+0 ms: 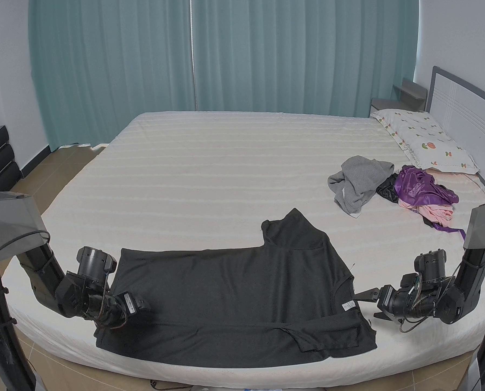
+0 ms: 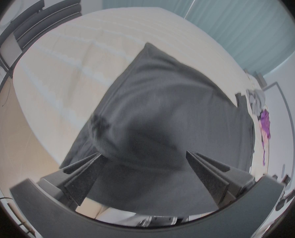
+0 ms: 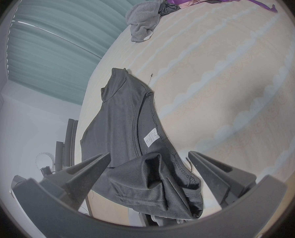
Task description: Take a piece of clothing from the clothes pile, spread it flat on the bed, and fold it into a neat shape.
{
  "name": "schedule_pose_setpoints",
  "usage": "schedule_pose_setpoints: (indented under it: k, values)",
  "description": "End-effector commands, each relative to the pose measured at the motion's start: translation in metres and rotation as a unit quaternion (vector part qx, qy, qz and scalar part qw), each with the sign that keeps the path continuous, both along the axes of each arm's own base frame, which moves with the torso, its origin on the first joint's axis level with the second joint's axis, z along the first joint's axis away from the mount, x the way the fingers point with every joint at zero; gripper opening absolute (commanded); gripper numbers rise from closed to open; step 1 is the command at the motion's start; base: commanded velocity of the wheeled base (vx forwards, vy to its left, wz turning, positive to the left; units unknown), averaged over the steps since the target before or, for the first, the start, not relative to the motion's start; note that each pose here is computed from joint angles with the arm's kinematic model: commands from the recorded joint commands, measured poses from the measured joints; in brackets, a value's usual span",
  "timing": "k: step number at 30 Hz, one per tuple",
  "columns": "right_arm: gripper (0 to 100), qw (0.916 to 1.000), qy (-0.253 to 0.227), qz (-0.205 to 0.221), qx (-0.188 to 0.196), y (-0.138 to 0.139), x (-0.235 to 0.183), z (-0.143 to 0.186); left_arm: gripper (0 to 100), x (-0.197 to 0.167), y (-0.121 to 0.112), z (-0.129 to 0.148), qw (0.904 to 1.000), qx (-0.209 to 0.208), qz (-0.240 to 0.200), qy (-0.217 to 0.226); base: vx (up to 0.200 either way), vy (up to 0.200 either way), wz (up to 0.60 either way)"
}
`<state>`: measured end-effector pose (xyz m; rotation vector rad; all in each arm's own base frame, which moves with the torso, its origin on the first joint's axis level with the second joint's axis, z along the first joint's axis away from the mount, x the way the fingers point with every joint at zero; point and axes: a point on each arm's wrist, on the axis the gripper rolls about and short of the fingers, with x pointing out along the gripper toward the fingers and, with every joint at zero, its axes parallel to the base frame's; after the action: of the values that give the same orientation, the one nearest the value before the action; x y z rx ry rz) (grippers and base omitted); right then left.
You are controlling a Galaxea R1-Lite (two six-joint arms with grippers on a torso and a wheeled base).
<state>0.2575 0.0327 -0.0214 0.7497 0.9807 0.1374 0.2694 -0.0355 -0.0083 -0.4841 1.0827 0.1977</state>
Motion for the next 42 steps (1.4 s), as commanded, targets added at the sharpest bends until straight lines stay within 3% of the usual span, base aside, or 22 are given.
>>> schedule_pose_setpoints:
  k: [1, 5, 6, 13, 18, 20, 24, 28, 33, 42]
  values:
    - [100, 1.0, 0.001, 0.0, 0.0, 0.0, 0.0, -0.001, 100, 0.025, 0.016, -0.014, 0.9987, 0.003, 0.048, -0.017, 0.0, 0.0, 0.0]
    - [100, 1.0, 0.002, 0.0, 0.0, 0.0, 0.0, -0.001, 100, 0.037, 0.027, -0.012, 0.9951, -0.012, 0.091, -0.038, 0.0, 0.0, 0.0]
    - [100, 1.0, 0.004, 0.001, -0.002, 0.0, 0.0, -0.002, 100, 0.045, 0.039, -0.008, 0.9911, -0.021, 0.12, -0.052, 0.0, 0.0, 0.0]
    - [100, 1.0, 0.002, 0.007, -0.004, 0.002, -0.001, -0.003, 100, 0.046, 0.056, 0.001, 0.9862, -0.049, 0.144, -0.065, 0.0, 0.0, 0.0]
    - [100, 1.0, -0.004, 0.008, -0.004, 0.003, 0.0, -0.003, 100, 0.033, 0.066, 0.032, 0.984, -0.101, 0.107, -0.1, 0.0, 0.0, 0.0]
    - [100, 0.9999, -0.005, 0.008, -0.004, 0.003, 0.0, -0.005, 100, 0.028, 0.069, 0.036, 0.987, -0.111, 0.057, -0.101, 0.0, 0.0, 0.0]
    - [100, 0.9999, -0.012, 0.01, -0.003, 0.004, -0.002, -0.007, 100, 0.017, 0.066, 0.027, 0.993, -0.08, -0.044, -0.075, 0.0, 0.0, 0.0]
    - [100, 0.9998, -0.018, 0.011, -0.004, 0.004, -0.004, -0.009, 100, 0.012, 0.064, 0.015, 0.9921, -0.053, -0.101, -0.053, 0.0, 0.0, 0.0]
    - [100, 0.9996, -0.026, 0.01, -0.005, 0.003, -0.006, -0.013, 100, 0.015, 0.062, 0.001, 0.994, -0.024, -0.102, -0.033, 0.0, 0.0, 0.0]
    - [100, 0.9995, -0.03, 0.012, -0.006, 0.003, -0.007, -0.014, 100, 0.021, 0.062, -0.014, 0.9948, -0.015, -0.096, -0.028, 0.0, 0.0, 0.0]
